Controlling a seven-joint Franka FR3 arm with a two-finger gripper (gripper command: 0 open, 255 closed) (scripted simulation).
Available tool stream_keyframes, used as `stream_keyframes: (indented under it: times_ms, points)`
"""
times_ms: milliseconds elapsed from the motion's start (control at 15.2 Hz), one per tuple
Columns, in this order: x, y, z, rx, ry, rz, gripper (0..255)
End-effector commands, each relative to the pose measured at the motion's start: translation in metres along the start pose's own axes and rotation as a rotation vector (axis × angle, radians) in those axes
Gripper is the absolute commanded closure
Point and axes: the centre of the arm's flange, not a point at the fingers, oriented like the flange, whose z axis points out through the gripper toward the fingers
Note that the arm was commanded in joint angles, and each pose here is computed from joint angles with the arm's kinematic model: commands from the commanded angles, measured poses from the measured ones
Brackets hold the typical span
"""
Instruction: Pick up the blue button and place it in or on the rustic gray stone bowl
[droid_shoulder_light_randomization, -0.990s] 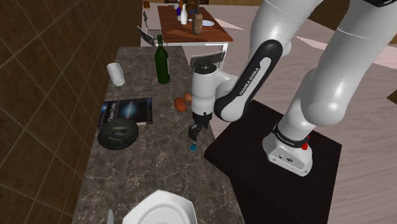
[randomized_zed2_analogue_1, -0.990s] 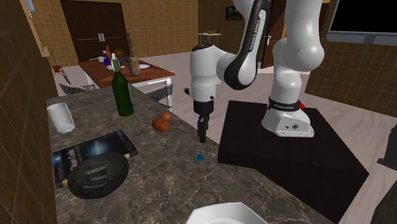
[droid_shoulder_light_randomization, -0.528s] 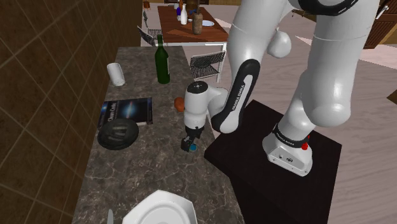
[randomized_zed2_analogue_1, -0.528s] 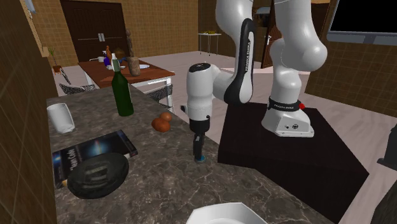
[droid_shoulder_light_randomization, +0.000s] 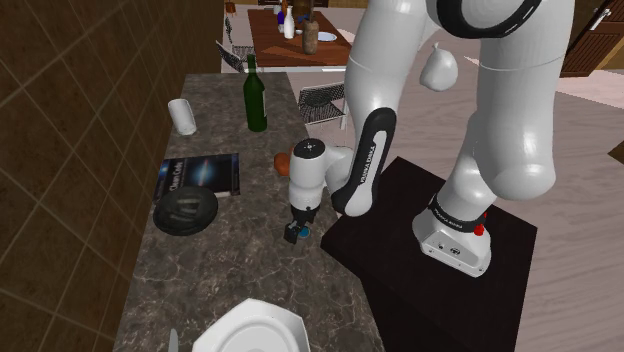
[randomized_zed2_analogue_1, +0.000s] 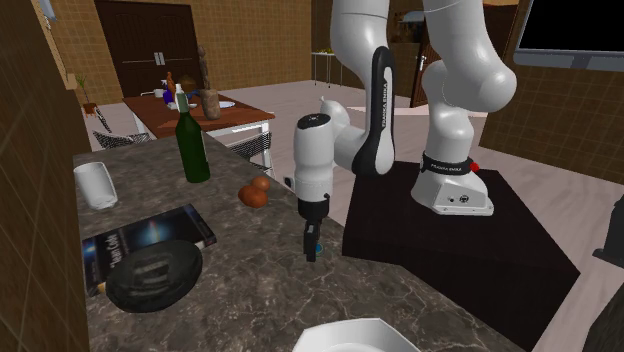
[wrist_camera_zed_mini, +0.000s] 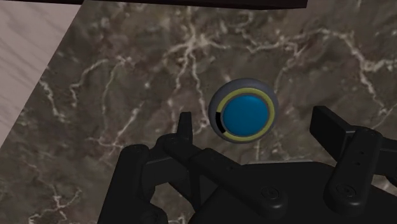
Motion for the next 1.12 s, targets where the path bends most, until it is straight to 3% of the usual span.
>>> stream_keyframes:
  times_ms: [0,198,264,858,1056]
  points:
    - [0.0,0.0,0.0,0.0,0.0,0.0,0]
    - [0.0,0.0,0.0,0.0,0.0,0.0,0]
    - [0.0,0.0,0.0,0.0,0.0,0.0,255]
    - [0.0,0.0,0.0,0.0,0.0,0.0,255]
    - [0.0,0.0,-0.015,0.0,0.0,0.0,255]
